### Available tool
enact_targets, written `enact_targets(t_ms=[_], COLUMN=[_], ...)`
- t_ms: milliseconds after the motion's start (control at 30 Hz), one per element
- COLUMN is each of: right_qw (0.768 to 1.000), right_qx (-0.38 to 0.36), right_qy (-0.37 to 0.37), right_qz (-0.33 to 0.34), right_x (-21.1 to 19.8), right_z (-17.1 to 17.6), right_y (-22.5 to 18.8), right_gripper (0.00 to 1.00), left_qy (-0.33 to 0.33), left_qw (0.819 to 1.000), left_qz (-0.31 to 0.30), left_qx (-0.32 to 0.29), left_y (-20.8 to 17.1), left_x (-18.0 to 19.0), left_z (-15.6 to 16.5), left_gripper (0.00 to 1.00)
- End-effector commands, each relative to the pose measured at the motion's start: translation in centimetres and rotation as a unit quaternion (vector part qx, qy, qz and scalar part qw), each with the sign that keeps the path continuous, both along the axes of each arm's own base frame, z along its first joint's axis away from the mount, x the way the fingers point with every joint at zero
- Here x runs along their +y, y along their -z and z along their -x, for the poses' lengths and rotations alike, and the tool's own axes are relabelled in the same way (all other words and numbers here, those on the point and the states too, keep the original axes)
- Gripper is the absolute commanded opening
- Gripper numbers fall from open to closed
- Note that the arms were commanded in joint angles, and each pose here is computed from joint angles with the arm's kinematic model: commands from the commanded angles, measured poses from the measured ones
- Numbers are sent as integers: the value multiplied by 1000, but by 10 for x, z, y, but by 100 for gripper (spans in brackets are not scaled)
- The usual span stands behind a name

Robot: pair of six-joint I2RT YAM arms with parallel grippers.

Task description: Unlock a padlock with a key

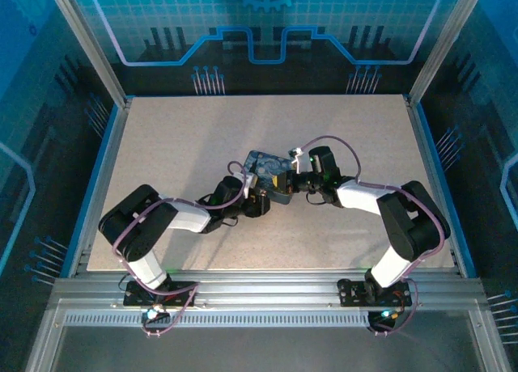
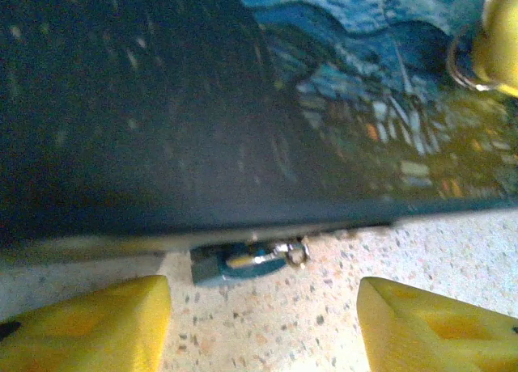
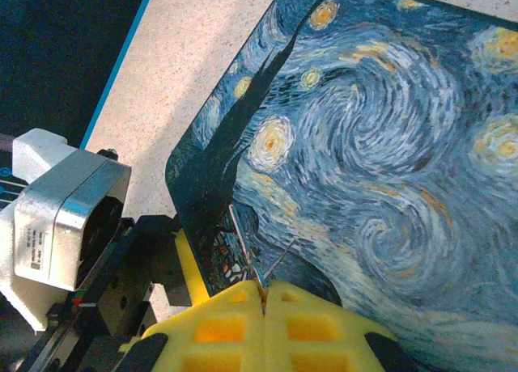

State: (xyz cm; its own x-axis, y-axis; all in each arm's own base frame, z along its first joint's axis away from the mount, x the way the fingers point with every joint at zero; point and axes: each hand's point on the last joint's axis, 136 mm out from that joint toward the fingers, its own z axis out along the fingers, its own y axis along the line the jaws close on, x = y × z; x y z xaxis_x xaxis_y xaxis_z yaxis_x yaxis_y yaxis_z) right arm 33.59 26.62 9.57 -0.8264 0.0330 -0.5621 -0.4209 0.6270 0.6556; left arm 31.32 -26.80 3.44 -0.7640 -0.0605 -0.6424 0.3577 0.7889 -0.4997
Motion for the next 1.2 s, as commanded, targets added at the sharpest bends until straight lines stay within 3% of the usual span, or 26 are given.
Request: enact_targets(t_ms=[0, 467, 767, 1167], right_qw=[997, 997, 998, 998], right_qx=[63, 58, 46, -52], right_qy=[7, 9, 5, -6], right_qz=[42, 42, 35, 19], right_x=[-9, -5, -2, 1], right_z=[23, 26, 27, 14], right_y=[33, 29, 23, -40], right_gripper=[1, 1, 1, 0], left_qy=[-3, 15, 9, 4], left_qw=[1000, 1000, 1000, 999], left_qz=[7, 14, 25, 51], left_qx=[-26, -22, -17, 0], left_y=[-6, -3, -5, -16], left_x=[-10, -35, -37, -38], left_z=[-15, -14, -17, -10], left_gripper=[60, 46, 28, 19])
